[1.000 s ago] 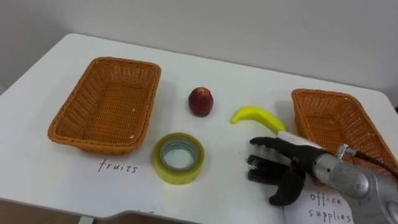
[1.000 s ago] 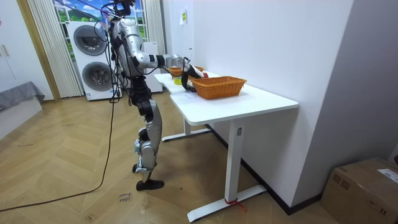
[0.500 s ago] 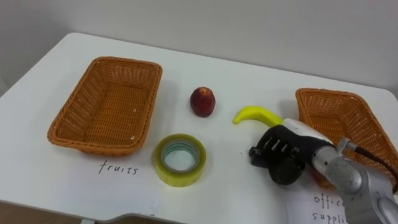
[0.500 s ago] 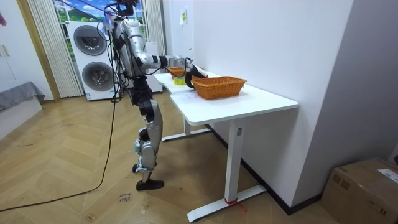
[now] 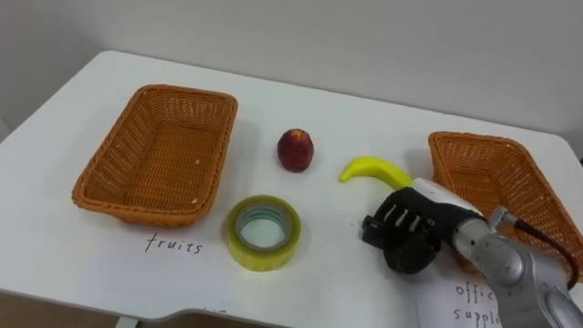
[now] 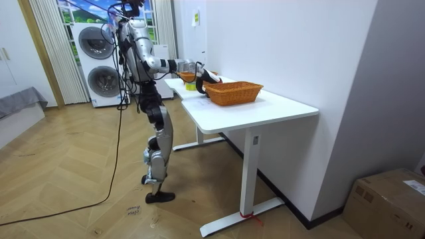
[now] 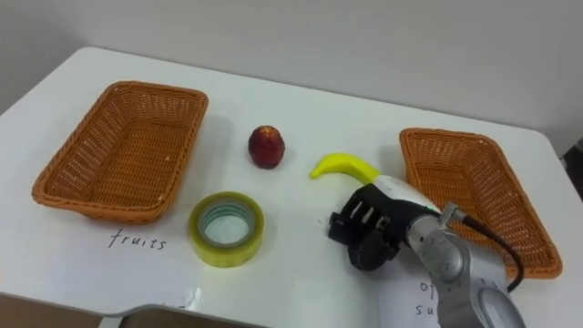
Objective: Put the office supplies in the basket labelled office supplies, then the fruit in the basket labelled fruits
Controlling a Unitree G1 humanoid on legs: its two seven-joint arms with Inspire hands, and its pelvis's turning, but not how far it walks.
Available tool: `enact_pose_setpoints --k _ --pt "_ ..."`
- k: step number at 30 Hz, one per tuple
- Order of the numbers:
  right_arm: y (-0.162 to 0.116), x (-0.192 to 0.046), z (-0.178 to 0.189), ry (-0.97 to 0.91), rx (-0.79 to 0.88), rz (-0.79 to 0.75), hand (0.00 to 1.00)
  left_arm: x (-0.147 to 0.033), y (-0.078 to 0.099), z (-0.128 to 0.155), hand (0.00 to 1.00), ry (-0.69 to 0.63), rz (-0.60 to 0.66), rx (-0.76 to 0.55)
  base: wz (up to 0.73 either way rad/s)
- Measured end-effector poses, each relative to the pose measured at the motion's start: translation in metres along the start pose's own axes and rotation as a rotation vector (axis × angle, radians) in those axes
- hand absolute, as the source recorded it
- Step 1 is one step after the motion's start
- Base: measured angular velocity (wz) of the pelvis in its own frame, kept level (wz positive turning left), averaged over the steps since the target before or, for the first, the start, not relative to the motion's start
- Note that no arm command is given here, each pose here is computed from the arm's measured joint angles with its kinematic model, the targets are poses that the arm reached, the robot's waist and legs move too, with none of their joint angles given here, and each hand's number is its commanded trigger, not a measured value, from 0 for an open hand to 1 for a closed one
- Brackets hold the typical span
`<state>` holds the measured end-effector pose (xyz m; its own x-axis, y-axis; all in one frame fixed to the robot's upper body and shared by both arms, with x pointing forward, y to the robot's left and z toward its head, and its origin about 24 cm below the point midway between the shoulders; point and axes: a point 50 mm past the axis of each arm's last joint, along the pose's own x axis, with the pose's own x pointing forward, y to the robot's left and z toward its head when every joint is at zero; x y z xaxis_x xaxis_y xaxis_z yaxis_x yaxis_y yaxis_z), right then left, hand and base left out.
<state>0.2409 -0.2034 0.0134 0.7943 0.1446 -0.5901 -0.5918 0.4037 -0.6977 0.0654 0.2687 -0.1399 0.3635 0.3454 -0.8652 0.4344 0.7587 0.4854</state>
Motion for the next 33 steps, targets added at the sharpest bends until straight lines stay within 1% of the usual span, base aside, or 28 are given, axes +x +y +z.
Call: enact_pose_setpoints --k 7,19,24,29,33 --pt "-0.002 -0.001 0.003 -0.014 -0.010 -0.008 1.00 0.000 0.001 0.000 0.00 -0.008 0.013 -0.010 0.00" --pt "-0.002 -0.008 0.015 -0.103 -0.010 0.006 1.00 0.000 0.002 -0.001 0.00 -0.027 0.009 -0.008 0.00" --pt "-0.010 -0.015 0.028 -0.178 -0.019 -0.031 1.00 0.000 0.000 0.000 0.00 -0.031 0.003 0.001 0.00" --pt "-0.016 -0.019 0.032 -0.243 0.038 -0.052 1.00 -0.001 -0.003 0.000 0.00 -0.038 0.004 -0.001 0.00" --pt "-0.029 -0.027 0.032 -0.274 0.065 -0.116 1.00 -0.001 -0.004 -0.003 0.00 -0.034 0.007 -0.001 0.00"
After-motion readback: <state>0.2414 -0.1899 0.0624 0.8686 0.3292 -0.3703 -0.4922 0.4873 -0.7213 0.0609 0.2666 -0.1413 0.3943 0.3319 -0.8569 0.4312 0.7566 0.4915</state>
